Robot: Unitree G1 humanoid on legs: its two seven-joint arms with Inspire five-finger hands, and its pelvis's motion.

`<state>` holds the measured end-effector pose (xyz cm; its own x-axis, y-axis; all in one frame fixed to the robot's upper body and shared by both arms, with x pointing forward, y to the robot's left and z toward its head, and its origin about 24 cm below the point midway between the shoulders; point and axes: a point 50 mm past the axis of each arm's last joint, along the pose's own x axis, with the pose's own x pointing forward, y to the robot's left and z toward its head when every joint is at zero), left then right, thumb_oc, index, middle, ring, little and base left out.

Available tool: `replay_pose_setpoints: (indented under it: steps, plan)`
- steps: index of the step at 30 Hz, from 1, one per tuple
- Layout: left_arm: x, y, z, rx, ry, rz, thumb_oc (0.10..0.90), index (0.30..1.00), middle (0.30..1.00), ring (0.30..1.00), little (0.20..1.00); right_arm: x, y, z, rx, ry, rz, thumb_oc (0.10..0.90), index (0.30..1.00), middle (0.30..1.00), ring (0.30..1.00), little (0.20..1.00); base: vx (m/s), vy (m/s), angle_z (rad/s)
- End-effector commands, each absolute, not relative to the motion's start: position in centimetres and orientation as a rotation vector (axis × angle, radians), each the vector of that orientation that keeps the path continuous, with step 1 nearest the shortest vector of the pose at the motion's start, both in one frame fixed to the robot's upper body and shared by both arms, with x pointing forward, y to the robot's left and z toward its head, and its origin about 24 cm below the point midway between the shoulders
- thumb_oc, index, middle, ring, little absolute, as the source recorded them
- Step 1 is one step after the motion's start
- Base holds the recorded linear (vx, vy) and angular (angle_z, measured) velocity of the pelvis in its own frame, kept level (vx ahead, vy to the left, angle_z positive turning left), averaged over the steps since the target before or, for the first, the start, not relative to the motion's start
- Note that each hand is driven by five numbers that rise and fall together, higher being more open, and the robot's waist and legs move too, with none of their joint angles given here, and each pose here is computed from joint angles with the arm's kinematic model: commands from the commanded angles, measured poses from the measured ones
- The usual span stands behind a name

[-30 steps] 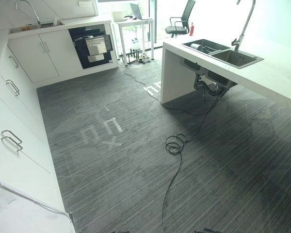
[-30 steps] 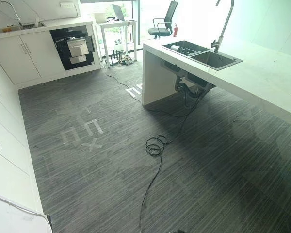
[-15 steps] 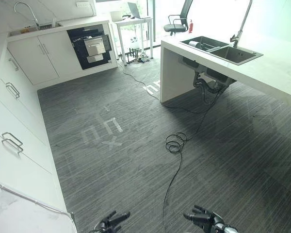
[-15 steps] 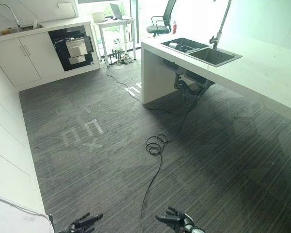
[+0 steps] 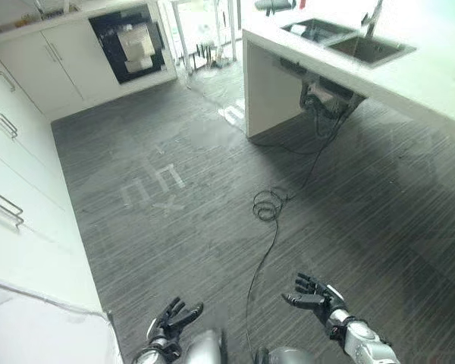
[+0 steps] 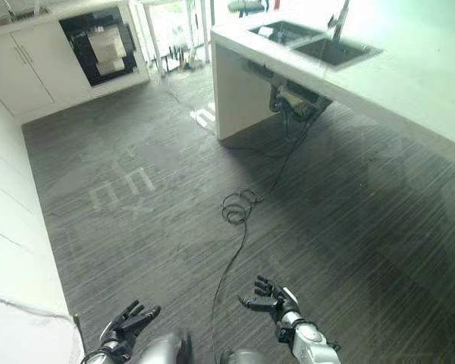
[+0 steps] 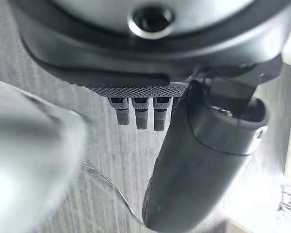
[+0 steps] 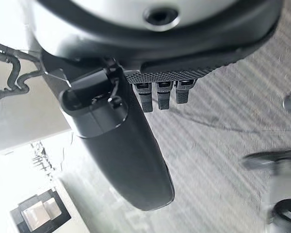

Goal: Place the dishes in the dishwasher.

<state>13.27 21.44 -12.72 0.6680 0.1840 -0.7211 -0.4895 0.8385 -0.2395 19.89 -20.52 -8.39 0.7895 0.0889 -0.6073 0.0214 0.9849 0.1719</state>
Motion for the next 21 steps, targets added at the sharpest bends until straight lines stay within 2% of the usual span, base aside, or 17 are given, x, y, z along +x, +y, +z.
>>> replay_pose_setpoints:
  steps: [1,7,15,19,21]
  plan:
    - [16.6,23.7,-8.8,-0.368,0.458,0.372,0.8,0.9,0.9,0.9,0.9,21.3,-21.7,-4.7,0.112,0.444,0.093,0.8,0.9,0.9,0.9,0.9,0.26,0.235,-0.47]
    - [19.6,25.0,-4.6,-0.333,0.271,0.334,0.8,0.9,0.9,0.9,0.9,22.2,-21.1,-2.1,0.126,0.324,0.142,0.8,0.9,0.9,0.9,0.9,0.33,0.301,-0.35]
    - [23.2,24.1,0.7,-0.185,0.108,0.157,0.8,0.9,0.9,0.9,0.9,22.3,-19.9,-0.3,0.243,0.206,0.071,0.8,0.9,0.9,0.9,0.9,0.29,0.272,0.41]
    - [23.4,23.8,4.2,-0.208,-0.073,0.088,0.8,0.9,0.9,0.9,0.9,22.4,-20.2,0.7,0.222,0.148,0.077,0.8,0.9,0.9,0.9,0.9,0.23,0.02,0.22]
    - [23.4,23.8,4.2,-0.209,-0.073,0.088,0.8,0.9,0.9,0.9,0.9,22.4,-20.2,0.7,0.222,0.147,0.077,0.8,0.9,0.9,0.9,0.9,0.03,-0.025,0.54]
